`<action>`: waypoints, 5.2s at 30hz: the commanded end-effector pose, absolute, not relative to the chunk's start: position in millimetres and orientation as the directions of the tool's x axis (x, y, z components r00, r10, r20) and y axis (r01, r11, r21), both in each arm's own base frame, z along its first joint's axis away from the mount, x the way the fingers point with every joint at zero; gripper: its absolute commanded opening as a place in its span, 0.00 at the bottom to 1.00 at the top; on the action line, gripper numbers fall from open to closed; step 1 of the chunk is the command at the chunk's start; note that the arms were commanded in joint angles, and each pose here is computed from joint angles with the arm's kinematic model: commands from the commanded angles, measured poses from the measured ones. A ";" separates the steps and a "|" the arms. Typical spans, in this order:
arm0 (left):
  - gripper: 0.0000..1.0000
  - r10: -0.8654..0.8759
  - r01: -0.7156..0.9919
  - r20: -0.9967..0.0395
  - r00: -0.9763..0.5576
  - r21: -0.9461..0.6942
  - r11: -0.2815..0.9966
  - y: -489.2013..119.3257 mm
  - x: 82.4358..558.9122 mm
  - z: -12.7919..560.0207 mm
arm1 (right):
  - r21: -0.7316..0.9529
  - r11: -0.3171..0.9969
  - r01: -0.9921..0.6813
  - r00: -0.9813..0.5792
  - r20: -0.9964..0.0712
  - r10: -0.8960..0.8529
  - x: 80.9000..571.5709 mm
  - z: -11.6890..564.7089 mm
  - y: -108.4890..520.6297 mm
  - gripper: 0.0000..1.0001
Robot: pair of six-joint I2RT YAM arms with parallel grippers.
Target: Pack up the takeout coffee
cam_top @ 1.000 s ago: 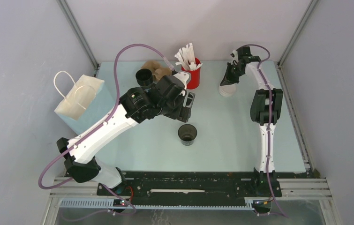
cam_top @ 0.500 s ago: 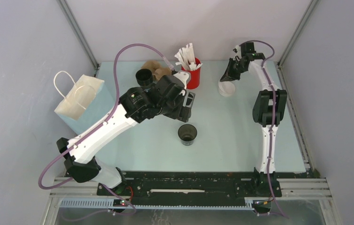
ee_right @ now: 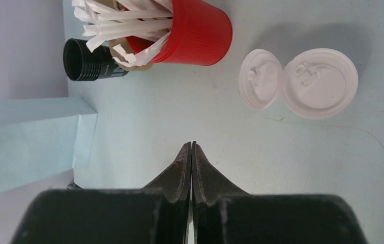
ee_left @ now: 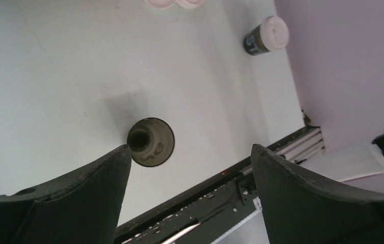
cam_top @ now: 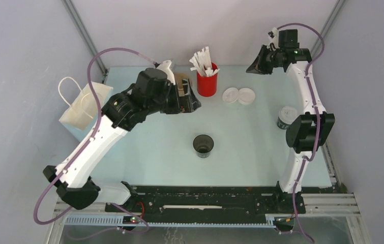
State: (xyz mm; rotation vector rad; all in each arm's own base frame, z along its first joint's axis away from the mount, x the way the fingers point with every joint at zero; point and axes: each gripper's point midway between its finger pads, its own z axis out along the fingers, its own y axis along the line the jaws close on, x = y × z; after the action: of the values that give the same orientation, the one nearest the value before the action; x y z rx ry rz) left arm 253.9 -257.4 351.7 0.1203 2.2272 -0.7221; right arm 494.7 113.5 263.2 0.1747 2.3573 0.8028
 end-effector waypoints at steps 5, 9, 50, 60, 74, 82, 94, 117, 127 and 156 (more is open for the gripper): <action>0.92 -0.223 0.321 -0.668 -0.710 -0.588 0.742 -256.6 224.7 362.6 | 0.405 0.914 -0.003 -0.843 -0.493 0.216 498.3 179.0 134.3 0.37; 0.92 -0.204 0.311 -0.670 -0.714 -0.565 0.764 -246.2 218.5 355.9 | 0.402 0.900 0.168 -0.837 -0.425 0.346 506.6 156.3 132.1 0.70; 0.92 -0.136 0.332 -0.645 -0.752 -0.549 0.767 -260.1 221.6 343.0 | 0.311 0.938 0.153 -0.832 -0.471 0.293 558.3 93.0 117.2 0.15; 0.93 -0.171 0.326 -0.668 -0.724 -0.550 0.769 -252.3 226.9 360.6 | 0.510 0.848 0.142 -0.807 -0.437 0.398 543.0 165.0 121.2 0.09; 0.98 -0.506 0.523 -0.668 -0.546 -0.743 0.417 -259.0 253.4 493.9 | 0.996 -0.081 0.036 -0.939 0.062 0.340 358.0 398.7 212.6 0.08; 1.00 -0.636 0.667 -0.606 -0.478 -0.722 0.186 -258.9 235.3 567.6 | 0.924 -0.377 0.061 -0.983 0.120 0.136 270.6 499.6 272.9 0.08; 1.00 -0.714 0.570 -0.484 -0.506 -0.809 0.144 -231.9 217.9 551.8 | 0.905 -0.420 0.066 -0.992 0.106 0.072 232.4 518.9 295.8 0.06; 1.00 -0.590 0.547 -0.413 -0.694 -0.835 -0.060 -266.5 203.7 550.5 | 0.908 -0.409 0.092 -0.994 0.111 0.023 221.0 511.2 317.1 0.03; 1.00 -0.600 0.544 -0.413 -0.685 -0.838 -0.044 -261.7 202.8 546.7 | 0.913 -0.402 0.070 -0.993 0.101 0.055 225.9 510.6 312.7 0.03; 1.00 -0.593 0.516 -0.409 -0.694 -0.856 -0.013 -264.9 211.7 537.6 | 0.936 -0.349 0.037 -0.995 0.067 0.074 227.9 499.3 311.9 0.02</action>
State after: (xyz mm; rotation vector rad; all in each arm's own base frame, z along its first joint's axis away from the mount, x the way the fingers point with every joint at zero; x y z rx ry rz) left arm 214.4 -265.4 536.7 -0.1104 1.4904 -1.8089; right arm 240.7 315.7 490.6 0.1959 1.7766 2.5494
